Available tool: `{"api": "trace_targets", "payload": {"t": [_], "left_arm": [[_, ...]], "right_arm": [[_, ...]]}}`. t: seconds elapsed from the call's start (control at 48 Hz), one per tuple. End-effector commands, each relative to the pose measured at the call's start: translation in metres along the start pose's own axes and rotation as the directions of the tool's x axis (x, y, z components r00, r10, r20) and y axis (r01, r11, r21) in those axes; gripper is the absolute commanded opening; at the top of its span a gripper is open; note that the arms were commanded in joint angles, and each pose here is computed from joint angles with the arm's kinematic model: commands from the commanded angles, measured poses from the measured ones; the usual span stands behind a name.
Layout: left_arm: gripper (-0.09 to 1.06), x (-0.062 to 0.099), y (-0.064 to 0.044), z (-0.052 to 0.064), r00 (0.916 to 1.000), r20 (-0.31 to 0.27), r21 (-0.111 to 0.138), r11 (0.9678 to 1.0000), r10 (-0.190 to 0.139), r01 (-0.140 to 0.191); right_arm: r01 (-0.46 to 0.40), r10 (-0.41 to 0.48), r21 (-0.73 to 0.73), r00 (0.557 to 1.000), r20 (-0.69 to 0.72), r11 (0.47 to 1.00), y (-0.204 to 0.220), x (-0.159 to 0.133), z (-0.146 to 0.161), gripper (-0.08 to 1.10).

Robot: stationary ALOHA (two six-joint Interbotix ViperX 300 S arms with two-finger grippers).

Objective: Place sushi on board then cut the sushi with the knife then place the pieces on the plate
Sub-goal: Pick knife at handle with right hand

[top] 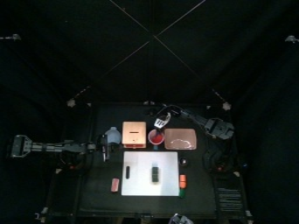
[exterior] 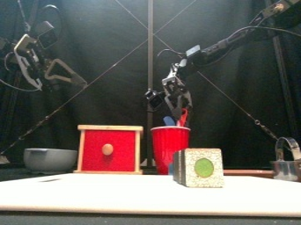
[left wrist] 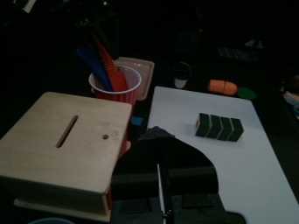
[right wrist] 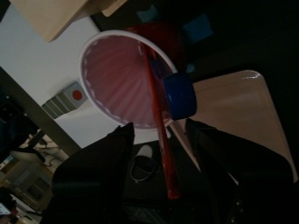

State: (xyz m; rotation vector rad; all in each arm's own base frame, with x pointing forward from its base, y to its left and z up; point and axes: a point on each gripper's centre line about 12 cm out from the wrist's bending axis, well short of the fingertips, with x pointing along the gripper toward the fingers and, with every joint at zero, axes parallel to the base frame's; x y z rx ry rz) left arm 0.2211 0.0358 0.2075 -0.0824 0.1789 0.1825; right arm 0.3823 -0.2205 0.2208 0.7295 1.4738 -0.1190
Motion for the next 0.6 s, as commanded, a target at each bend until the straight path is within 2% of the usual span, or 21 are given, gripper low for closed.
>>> {"api": "trace_targets", "payload": {"t": [0.021, 0.354, 0.604], "left_arm": [[-0.03, 0.002, 0.000, 0.005, 0.9999, 0.014, -0.001, 1.0000, 0.003, -0.003], [-0.03, 0.001, 0.000, 0.004, 0.9999, 0.014, -0.001, 1.0000, 0.003, -0.003], [-0.03, 0.001, 0.000, 0.004, 0.9999, 0.014, -0.001, 1.0000, 0.002, -0.002]], "right_arm": [[0.001, 0.000, -0.018, 0.999, 0.040, 1.000, 0.007, -0.014, 0.000, 0.75], [-0.004, 0.004, -0.016, 0.999, 0.040, 1.000, 0.008, -0.015, -0.001, 0.41], [-0.011, 0.011, -0.015, 0.999, 0.041, 1.000, 0.016, -0.028, -0.006, 0.26]]}}
